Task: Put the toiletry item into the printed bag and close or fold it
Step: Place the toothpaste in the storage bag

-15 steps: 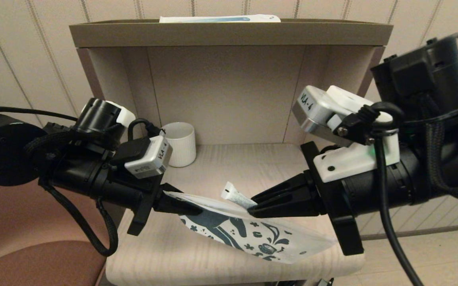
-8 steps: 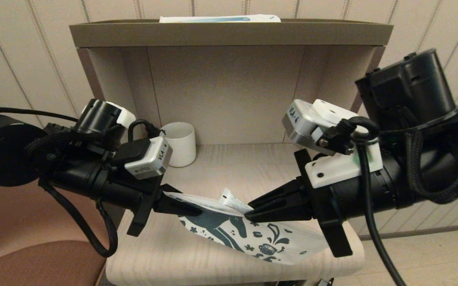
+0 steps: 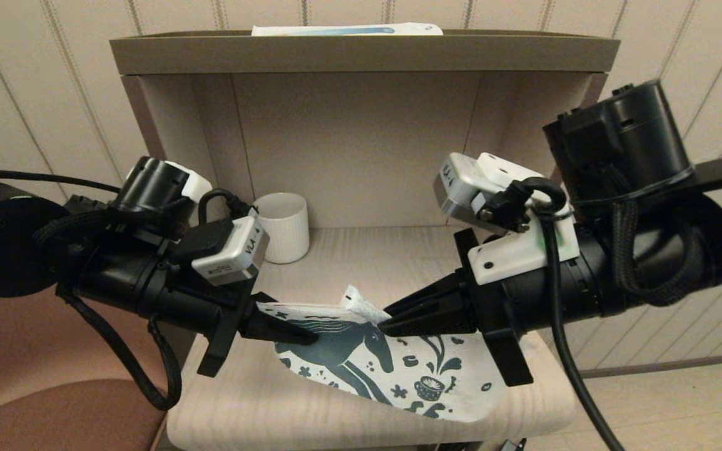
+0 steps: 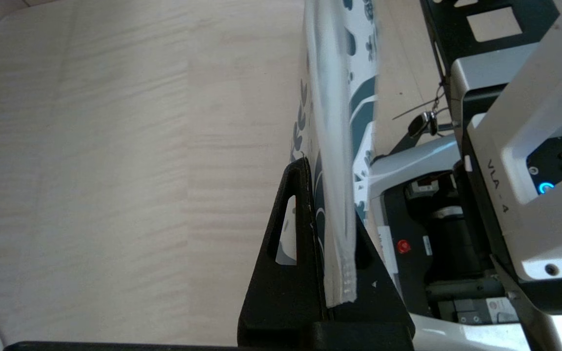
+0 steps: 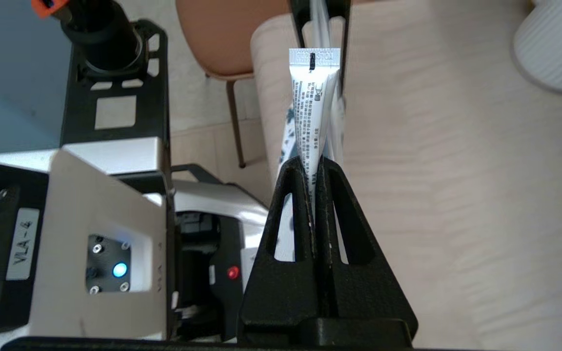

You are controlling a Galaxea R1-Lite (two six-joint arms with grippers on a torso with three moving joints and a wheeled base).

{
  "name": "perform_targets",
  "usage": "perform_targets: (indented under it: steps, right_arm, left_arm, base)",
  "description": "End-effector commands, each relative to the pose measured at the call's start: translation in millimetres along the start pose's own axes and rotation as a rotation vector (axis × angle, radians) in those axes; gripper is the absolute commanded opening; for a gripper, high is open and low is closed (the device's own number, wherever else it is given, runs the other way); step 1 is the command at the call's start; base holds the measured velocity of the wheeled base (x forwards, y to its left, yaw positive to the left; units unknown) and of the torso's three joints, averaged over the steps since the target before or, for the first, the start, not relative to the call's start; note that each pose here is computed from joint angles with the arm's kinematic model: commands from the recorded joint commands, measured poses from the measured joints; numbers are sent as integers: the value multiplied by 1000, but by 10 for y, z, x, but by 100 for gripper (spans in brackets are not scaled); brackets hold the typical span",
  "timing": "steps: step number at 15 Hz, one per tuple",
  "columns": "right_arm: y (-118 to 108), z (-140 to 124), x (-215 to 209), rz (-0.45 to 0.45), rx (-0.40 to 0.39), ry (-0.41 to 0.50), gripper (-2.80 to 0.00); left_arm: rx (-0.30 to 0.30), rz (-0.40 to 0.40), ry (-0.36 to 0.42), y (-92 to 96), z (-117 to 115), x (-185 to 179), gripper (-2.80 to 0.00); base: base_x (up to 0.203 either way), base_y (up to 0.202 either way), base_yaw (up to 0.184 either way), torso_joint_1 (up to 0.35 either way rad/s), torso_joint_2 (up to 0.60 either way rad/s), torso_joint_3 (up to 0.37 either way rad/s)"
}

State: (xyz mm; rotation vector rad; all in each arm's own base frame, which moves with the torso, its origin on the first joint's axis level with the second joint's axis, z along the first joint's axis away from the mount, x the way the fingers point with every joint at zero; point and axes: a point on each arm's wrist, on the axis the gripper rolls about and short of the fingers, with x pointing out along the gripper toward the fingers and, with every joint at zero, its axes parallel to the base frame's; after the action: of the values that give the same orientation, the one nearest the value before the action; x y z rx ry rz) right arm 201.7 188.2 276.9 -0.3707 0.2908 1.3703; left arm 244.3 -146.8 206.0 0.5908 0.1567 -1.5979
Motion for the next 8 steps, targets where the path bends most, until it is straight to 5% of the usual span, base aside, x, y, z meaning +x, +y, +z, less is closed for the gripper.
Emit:
perform_targets:
  steps: [1,8]
  right_arm:
    - [-14,49,-4,2,-12,-14,-280]
    - [5,82,5,10,-21,-24,-280]
  left_arm:
    - [2,-4,-2,-3,-5,3,-280]
    - [-1,-7,1,7,-25,20,-280]
  base:
    - [0,0,0,0,0,0]
    - [0,0,0,0,0,0]
